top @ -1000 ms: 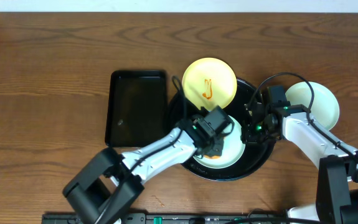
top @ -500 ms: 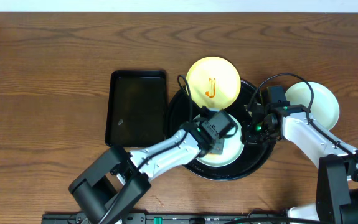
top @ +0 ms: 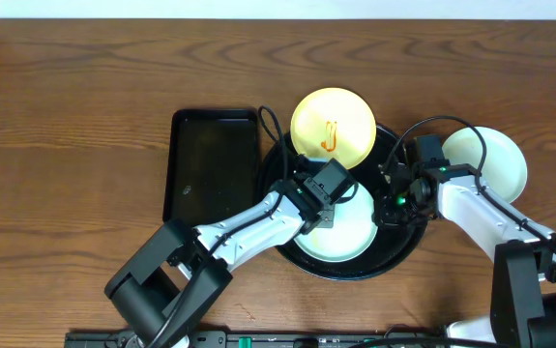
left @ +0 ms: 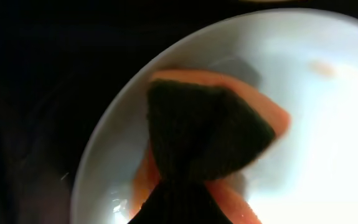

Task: Clean dirty plates on tray and stack at the side
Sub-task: 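Scrub the held green plate with the sponge in the left gripper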

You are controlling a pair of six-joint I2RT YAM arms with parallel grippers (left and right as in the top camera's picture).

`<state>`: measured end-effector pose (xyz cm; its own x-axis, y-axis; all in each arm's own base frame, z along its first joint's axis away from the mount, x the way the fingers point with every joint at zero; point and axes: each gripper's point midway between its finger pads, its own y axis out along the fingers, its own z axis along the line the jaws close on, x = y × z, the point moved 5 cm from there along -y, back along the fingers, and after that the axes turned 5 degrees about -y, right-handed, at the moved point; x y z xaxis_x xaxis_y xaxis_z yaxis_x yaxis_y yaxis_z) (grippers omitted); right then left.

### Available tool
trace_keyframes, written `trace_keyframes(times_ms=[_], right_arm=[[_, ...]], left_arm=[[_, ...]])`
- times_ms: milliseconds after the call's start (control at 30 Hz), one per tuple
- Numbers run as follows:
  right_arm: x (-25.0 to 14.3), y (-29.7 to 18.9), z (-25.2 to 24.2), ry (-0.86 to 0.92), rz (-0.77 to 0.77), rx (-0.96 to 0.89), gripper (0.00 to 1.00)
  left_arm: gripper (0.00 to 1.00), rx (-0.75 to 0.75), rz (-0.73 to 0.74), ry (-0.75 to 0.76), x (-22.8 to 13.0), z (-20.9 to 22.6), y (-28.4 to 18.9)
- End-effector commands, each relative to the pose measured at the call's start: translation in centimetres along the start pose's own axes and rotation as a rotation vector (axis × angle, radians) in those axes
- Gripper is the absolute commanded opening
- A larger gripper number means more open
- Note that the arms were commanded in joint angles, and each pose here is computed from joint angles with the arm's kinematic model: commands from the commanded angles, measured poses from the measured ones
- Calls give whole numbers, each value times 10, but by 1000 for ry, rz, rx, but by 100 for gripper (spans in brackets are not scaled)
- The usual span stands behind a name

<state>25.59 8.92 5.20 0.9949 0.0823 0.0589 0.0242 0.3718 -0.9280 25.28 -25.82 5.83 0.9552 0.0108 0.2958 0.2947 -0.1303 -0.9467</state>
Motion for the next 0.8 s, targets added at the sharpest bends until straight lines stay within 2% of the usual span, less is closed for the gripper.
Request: trace_keyframes(times_ms=[0,200,400,567,767], right_arm=[[-8,6,1,-2,32,-13,1],[-9,6,1,-4,34,-13,1],[-9,6,1,-4,33,-13,1],[-9,6,1,-3,36,-13,1],[-9,6,1,-4,35,-13,1]], left_arm=[[8,92,54,36,-13,19,4],[8,27,-4,35,3,7,-19],[8,-212,-97,64,26,-32,-45],[8,-239,-102,51,29,-40,-34],[8,-286,-20,58,18,-50,-9]])
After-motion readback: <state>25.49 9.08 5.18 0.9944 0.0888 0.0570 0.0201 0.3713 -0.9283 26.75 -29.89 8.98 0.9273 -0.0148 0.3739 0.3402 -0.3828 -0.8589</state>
